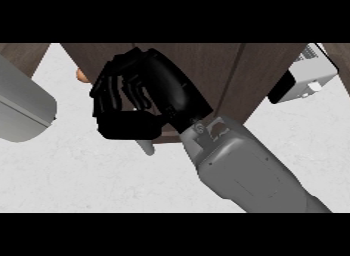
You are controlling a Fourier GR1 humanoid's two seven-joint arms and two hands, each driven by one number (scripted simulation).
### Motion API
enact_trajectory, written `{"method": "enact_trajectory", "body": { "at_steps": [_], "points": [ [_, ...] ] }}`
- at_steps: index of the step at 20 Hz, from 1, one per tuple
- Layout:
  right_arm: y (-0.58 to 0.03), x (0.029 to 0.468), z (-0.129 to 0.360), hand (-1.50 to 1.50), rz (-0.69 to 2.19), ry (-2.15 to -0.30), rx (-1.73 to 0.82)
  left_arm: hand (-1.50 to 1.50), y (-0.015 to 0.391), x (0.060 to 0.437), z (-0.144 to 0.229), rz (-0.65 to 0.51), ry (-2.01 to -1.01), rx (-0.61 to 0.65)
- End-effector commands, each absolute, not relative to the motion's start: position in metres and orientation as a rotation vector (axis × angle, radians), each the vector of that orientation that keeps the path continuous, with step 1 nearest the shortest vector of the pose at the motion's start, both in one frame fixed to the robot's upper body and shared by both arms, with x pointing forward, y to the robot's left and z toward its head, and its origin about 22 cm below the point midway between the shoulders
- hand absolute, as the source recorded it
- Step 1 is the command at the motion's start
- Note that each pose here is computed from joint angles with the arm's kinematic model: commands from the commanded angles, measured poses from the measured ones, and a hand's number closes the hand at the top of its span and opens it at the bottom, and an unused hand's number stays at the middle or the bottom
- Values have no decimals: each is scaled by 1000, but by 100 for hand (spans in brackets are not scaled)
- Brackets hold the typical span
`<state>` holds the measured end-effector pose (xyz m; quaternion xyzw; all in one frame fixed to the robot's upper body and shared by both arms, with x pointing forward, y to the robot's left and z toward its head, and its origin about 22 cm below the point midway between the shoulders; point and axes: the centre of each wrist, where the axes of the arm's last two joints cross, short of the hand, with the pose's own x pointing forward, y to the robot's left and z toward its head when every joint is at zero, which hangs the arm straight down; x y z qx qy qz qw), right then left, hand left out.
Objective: Pick up the wine, place it into the cabinet and close the cabinet
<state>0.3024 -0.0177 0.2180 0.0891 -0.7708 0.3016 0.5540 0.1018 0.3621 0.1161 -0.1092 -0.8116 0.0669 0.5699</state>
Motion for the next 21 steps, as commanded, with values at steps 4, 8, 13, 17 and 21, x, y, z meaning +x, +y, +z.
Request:
{"method": "enact_trajectory", "body": {
  "at_steps": [4, 8, 13, 17, 21],
  "points": [
    [-38, 354, 214, 150, 677, -1814, 157, -150, 337, 117, 113, 133, -1860, -286],
    [-64, 373, 199, 150, 692, -1821, 124, -150, 329, 131, 111, 129, -1857, -314],
    [-95, 393, 225, 150, 649, -1864, 57, -150, 320, 138, 104, 150, -1863, -302],
    [-92, 399, 213, 150, 664, -1854, 46, -150, 319, 149, 101, 158, -1874, -300],
    [-97, 404, 204, 150, 680, -1838, 60, -150, 304, 150, 94, 175, -1871, -314]
  ]
}}
